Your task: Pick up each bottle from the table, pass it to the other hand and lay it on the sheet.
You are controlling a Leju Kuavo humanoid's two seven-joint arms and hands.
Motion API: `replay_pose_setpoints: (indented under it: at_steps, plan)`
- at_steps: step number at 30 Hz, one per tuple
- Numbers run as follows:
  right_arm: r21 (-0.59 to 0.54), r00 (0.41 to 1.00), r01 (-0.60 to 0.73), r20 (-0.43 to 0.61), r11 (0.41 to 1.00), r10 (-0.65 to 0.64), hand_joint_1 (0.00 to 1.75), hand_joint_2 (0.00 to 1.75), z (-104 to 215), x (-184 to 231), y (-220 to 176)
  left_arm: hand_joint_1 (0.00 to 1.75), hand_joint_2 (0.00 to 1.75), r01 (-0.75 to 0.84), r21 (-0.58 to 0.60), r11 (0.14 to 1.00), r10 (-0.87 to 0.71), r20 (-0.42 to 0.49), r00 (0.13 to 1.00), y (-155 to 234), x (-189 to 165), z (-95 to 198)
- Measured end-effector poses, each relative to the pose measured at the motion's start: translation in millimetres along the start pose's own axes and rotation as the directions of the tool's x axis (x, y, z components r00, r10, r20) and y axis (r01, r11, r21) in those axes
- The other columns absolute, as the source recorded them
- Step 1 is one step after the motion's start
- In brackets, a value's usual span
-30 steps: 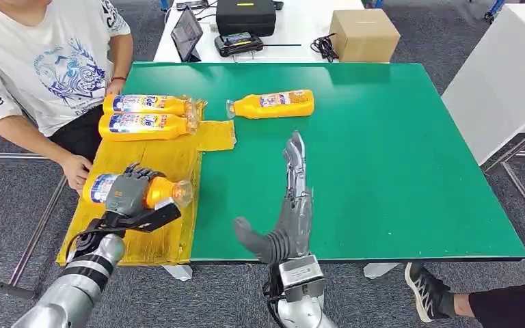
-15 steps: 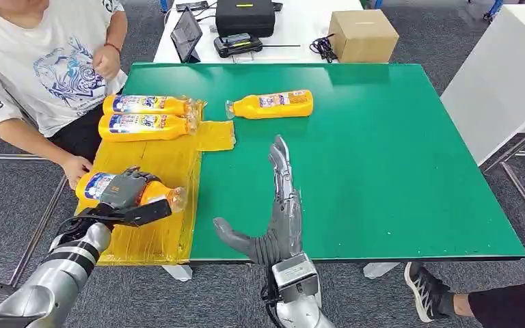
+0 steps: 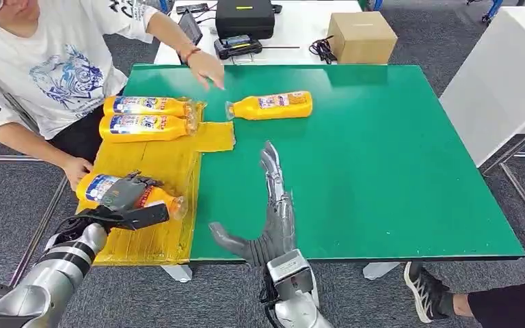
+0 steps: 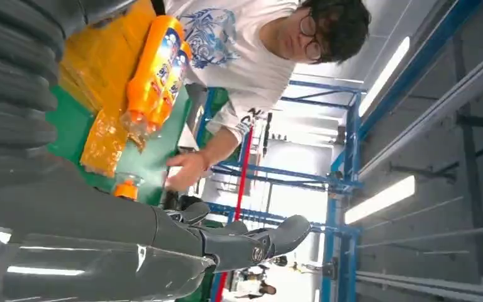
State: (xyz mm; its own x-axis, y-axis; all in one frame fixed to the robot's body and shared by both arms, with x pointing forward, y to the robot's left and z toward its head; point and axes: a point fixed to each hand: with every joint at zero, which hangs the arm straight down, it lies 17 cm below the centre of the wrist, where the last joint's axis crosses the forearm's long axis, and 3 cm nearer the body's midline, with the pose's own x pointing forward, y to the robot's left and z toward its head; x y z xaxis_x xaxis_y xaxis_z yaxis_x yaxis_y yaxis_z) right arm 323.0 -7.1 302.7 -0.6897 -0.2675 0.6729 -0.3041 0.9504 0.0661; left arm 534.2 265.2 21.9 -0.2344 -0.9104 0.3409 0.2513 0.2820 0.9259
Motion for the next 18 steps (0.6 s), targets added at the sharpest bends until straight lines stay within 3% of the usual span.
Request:
replay_pose_setpoints:
  at_steps: [18]
  plan:
    - [0.008, 1.000, -0.008, -0.026, 1.000, 0.008, 0.00, 1.75, 4, -10, 1, 0.00, 0.00, -0.145, -0.083, 0.986, 0.144, -0.016, 0.989, -20, 2, 5]
